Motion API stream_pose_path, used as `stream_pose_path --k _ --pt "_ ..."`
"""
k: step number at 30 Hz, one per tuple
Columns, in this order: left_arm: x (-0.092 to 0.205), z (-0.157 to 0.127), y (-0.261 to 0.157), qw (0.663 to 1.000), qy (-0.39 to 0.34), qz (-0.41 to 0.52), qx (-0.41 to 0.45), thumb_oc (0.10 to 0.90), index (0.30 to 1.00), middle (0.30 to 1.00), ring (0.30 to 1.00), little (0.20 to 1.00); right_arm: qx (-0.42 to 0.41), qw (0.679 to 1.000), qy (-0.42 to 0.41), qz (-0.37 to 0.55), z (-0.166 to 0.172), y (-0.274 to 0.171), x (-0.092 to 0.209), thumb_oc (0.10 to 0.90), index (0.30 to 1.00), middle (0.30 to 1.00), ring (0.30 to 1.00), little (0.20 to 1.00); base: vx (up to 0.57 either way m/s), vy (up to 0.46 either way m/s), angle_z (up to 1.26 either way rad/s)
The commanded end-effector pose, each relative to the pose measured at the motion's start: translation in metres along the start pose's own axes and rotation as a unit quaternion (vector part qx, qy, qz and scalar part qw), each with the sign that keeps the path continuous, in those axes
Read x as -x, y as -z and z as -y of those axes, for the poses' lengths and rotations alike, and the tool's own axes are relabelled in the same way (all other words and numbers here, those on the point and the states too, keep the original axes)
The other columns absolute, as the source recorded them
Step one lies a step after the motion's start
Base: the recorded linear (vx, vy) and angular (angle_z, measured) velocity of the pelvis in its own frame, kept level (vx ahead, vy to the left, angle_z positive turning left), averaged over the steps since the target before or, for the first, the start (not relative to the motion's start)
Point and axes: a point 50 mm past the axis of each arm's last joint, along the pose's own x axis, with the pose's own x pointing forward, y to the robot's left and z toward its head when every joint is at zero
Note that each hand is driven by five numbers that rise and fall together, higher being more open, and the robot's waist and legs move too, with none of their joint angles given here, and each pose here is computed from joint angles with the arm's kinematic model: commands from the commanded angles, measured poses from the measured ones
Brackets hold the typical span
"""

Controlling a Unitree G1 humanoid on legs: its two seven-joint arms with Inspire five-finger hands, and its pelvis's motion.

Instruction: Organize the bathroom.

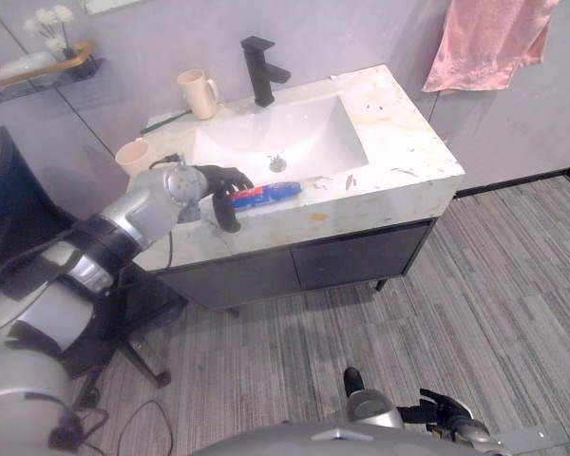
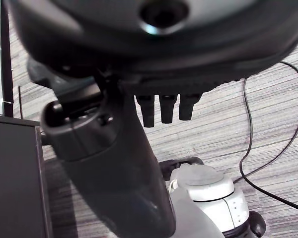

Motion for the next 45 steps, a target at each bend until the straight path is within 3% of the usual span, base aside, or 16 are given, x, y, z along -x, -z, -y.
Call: stream_pose_path --k 1,2,19,24,28,31,32,33,34,37,39,41,42,43,45 --pt "0.022 -0.047 0.014 0.994 -0.110 -0.023 -0.010 0.568 0.552 0.552 0.552 0.552 -0.006 0.999 0.023 0.026 0.019 -0.012 0.000 0.800 0.900 0.900 0.900 0.900 0.00 0.000 0.00" --pt "0.022 -0.047 0.013 0.993 -0.113 -0.025 -0.023 0.400 0.300 0.300 0.300 0.300 -0.008 0.999 0.023 0.025 0.019 -0.012 0.000 0.800 0.900 0.900 0.900 0.900 0.00 0.000 0.00" --pt "0.024 -0.042 0.010 0.982 -0.179 -0.010 -0.057 0.400 0.300 0.300 0.300 0.300 -0.031 0.999 0.026 0.028 0.021 -0.009 0.001 0.800 0.900 0.900 0.900 0.900 0.00 0.001 0.00" --pt "0.027 -0.042 0.006 0.973 -0.219 0.045 0.052 0.400 0.300 0.300 0.300 0.300 -0.040 0.998 0.030 0.036 0.018 -0.010 0.001 0.800 0.900 0.900 0.900 0.900 0.00 0.000 0.00" --pt "0.038 -0.043 0.001 0.921 -0.286 0.145 0.221 0.400 0.300 0.300 0.300 0.300 -0.140 0.985 0.071 0.077 0.026 -0.021 0.002 0.800 0.900 0.900 0.900 0.900 0.00 0.000 0.00" --pt "0.047 -0.045 0.003 0.886 -0.319 0.183 0.284 0.400 0.300 0.300 0.300 0.300 -0.187 0.971 0.102 0.112 0.034 -0.031 0.005 0.800 0.900 0.900 0.900 0.900 -0.01 0.007 -0.01" --pt "0.058 -0.049 0.006 0.845 -0.358 0.220 0.331 0.400 0.300 0.300 0.300 0.300 -0.225 0.955 0.130 0.146 0.042 -0.044 0.008 0.800 0.900 0.900 0.900 0.900 0.00 0.000 0.00" --pt "0.060 -0.049 0.007 0.838 -0.364 0.226 0.339 0.400 0.300 0.300 0.300 0.300 -0.231 0.951 0.136 0.152 0.044 -0.045 0.009 0.800 0.900 0.900 0.900 0.900 -0.04 0.024 -0.05" --pt "0.073 -0.049 0.013 0.795 -0.397 0.257 0.379 0.400 0.300 0.300 0.300 0.300 -0.265 0.929 0.176 0.191 0.055 -0.058 0.017 0.800 0.900 0.900 0.900 0.900 -0.03 0.015 -0.14" --pt "0.091 -0.044 0.020 0.734 -0.432 0.298 0.431 0.400 0.300 0.300 0.300 0.300 -0.304 0.887 0.249 0.243 0.077 -0.077 0.033 0.800 0.900 0.900 0.900 0.900 -0.04 0.010 -0.11" --pt "0.103 -0.040 0.024 0.693 -0.458 0.325 0.452 0.400 0.300 0.300 0.300 0.300 -0.338 0.835 0.318 0.296 0.107 -0.093 0.052 0.800 0.900 0.900 0.900 0.900 -0.04 0.018 -0.01" --pt "0.114 -0.034 0.020 0.654 -0.479 0.354 0.467 0.400 0.300 0.300 0.300 0.300 -0.357 0.764 0.392 0.368 0.154 -0.126 0.091 0.800 0.900 0.900 0.900 0.900 -0.03 0.036 0.01" --pt "0.117 -0.034 0.018 0.644 -0.486 0.361 0.467 0.400 0.300 0.300 0.300 0.300 -0.348 0.742 0.414 0.396 0.164 -0.137 0.105 0.800 0.900 0.900 0.900 0.900 -0.03 0.054 0.03" --pt "0.122 -0.032 0.014 0.624 -0.505 0.369 0.469 0.400 0.300 0.300 0.300 0.300 -0.335 0.687 0.449 0.463 0.180 -0.162 0.139 0.800 0.900 0.900 0.900 0.900 -0.02 0.044 0.03" --pt "0.125 -0.029 0.010 0.605 -0.519 0.374 0.474 0.400 0.300 0.300 0.300 0.300 -0.317 0.639 0.470 0.520 0.184 -0.184 0.169 0.800 0.900 0.900 0.900 0.900 -0.02 0.049 0.01"
